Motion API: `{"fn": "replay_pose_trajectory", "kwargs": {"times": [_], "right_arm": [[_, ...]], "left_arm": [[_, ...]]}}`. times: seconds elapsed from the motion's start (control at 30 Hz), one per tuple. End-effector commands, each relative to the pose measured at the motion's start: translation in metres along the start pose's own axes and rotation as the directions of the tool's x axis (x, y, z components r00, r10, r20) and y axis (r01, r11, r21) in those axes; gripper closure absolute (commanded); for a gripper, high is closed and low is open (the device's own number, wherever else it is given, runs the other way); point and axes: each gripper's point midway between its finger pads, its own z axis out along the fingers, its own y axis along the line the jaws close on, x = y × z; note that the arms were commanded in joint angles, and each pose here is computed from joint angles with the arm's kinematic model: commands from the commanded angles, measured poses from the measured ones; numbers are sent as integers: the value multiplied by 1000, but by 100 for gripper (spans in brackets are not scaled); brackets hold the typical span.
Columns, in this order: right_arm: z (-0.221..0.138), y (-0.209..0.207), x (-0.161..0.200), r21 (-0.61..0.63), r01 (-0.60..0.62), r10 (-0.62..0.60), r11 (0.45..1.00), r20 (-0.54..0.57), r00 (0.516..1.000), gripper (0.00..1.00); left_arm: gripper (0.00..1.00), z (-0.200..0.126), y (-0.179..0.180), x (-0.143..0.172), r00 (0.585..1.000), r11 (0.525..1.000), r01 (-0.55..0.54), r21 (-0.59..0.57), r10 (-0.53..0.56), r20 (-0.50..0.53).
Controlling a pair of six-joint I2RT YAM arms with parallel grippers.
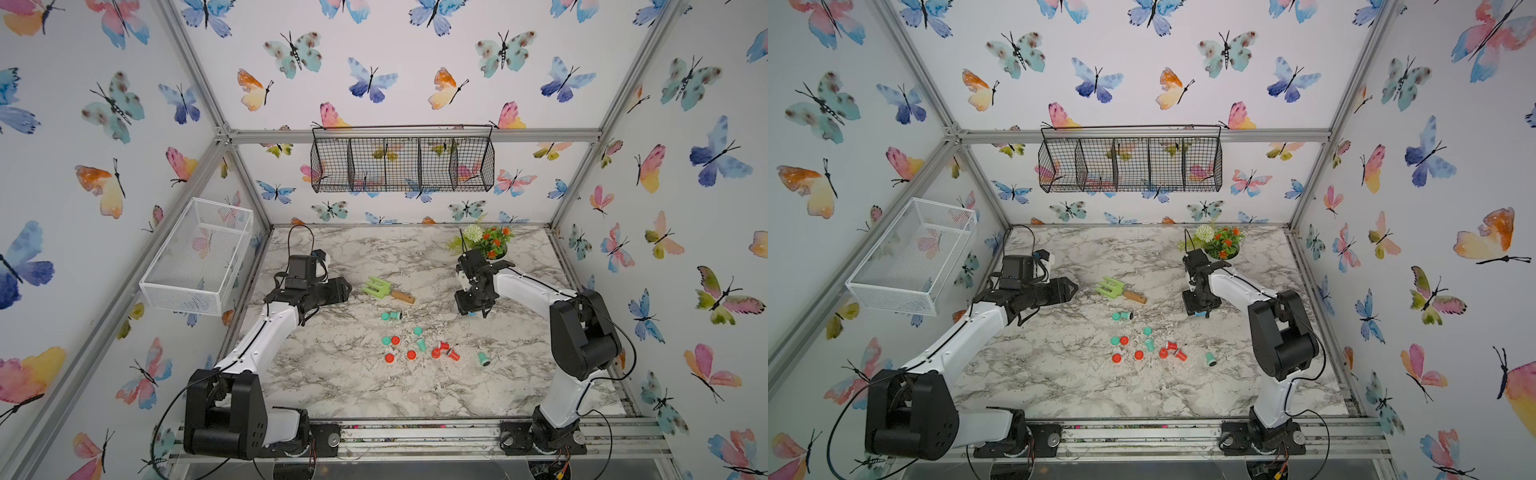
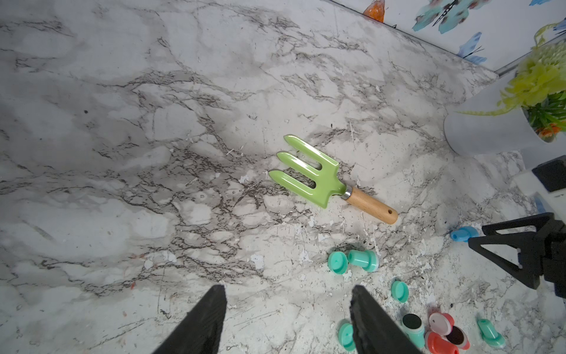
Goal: Close the stamp cap
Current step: Place the stamp at the center of the board, then pick up the stamp from the center of the board.
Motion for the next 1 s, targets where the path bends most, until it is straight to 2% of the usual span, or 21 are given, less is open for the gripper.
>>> {"fn": "replay_pose_trajectory", "kwargs": {"times": [0.0,0.27,0.67,0.97], "right_arm": [[6,0,0,2,6,-6,1000,-15,1000,44],[13,5,9,-24,-4,3,1000,-41,999,44],[15,-5,20,28,-15,17,999,-67,998,44],[20,3,21,-16,-25,24,1000,-62,998,46]], "left_arm": [[33,0,0,-2,1000,1000,-6,6,6,2],[33,0,0,-2,1000,1000,-6,6,6,2],[33,1,1,-2,1000,1000,-5,5,5,-1],[33,2,1,-1,1000,1000,-4,4,4,-5]]}}
